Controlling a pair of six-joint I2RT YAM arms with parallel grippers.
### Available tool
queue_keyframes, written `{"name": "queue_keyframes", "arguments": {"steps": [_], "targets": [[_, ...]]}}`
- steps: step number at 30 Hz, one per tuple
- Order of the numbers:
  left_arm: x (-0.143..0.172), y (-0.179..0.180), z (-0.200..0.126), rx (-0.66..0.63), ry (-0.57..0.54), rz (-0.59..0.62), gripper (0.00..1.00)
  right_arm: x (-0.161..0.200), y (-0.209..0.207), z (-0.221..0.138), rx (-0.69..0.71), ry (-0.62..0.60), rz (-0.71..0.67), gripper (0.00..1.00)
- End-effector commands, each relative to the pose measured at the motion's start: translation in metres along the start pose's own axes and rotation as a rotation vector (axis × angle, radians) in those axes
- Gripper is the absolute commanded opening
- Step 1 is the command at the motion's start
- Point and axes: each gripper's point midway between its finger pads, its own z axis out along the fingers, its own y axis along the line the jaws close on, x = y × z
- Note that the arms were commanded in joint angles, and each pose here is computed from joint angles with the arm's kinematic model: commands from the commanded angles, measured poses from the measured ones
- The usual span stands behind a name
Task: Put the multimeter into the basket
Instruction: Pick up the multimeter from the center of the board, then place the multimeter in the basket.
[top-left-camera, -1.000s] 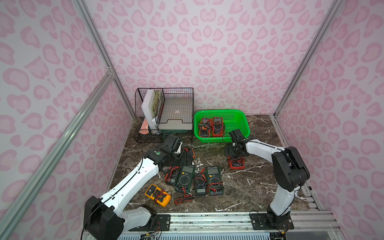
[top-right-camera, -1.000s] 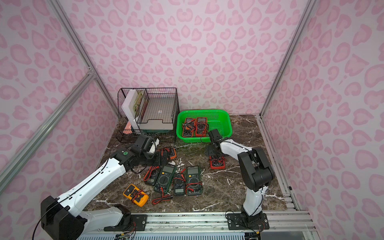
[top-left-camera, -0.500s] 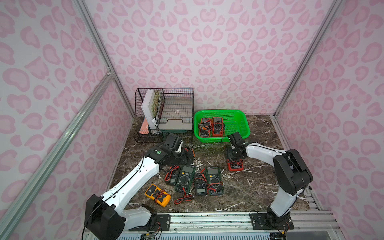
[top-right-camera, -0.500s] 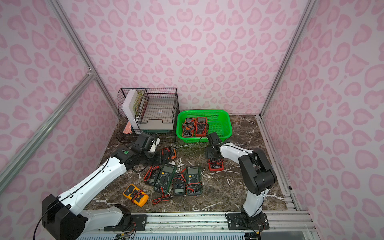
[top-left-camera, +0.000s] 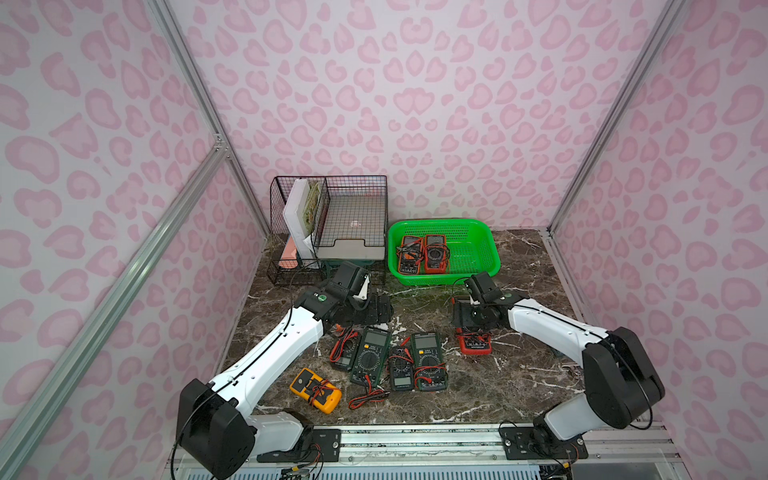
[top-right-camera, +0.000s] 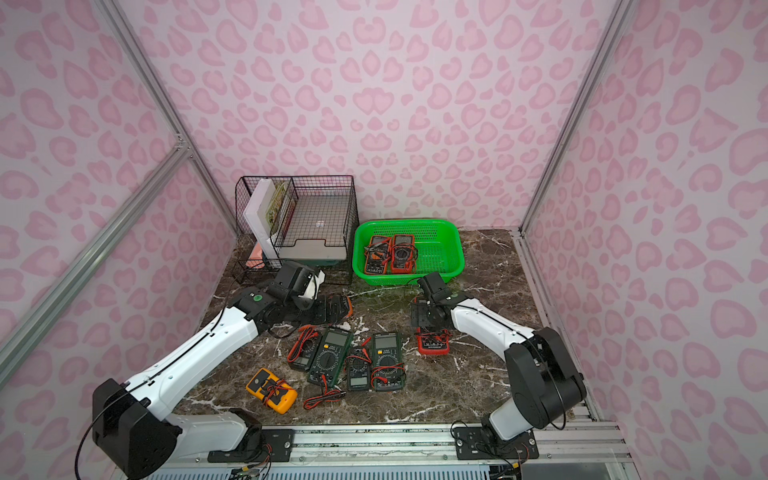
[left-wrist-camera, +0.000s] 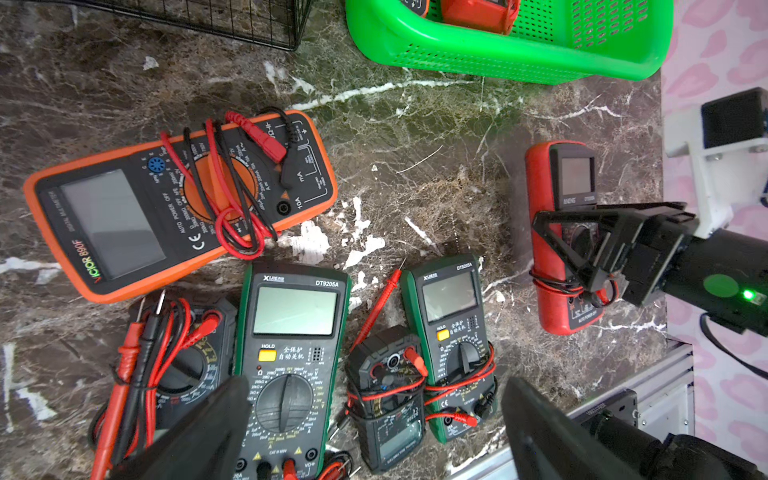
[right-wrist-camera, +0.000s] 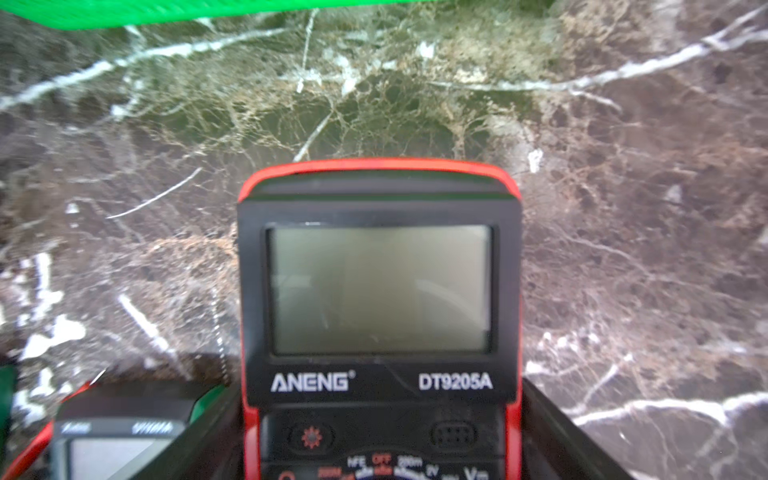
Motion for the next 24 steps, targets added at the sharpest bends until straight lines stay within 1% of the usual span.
{"name": "queue_keyframes", "arguments": {"steps": [1, 7, 11, 16, 23, 24], "targets": [[-0.012, -0.011, -0.002, 0.032, -0.027, -0.004, 0.98, -0.002, 0.003, -0.015, -0.027, -0.020, 0.035, 0.57], [-0.030, -0.026, -0.003, 0.062, -0.046, -0.015, 0.99, -0.023, 0.011, -0.053, -0.086, -0.110, 0.053, 0.57], [-0.042, -0.034, -0.004, 0.075, -0.063, -0.018, 0.98, -0.052, 0.017, -0.076, -0.122, -0.204, 0.070, 0.57], [-0.055, -0.042, -0.001, 0.081, -0.073, -0.018, 0.99, -0.104, 0.019, -0.096, -0.178, -0.328, 0.121, 0.57], [-0.062, -0.046, 0.006, 0.079, -0.067, -0.009, 0.99, -0.175, 0.020, -0.106, -0.192, -0.452, 0.144, 0.57], [-0.063, -0.046, 0.007, 0.078, -0.066, -0.009, 0.99, -0.184, 0.019, -0.103, -0.185, -0.462, 0.148, 0.57]]}}
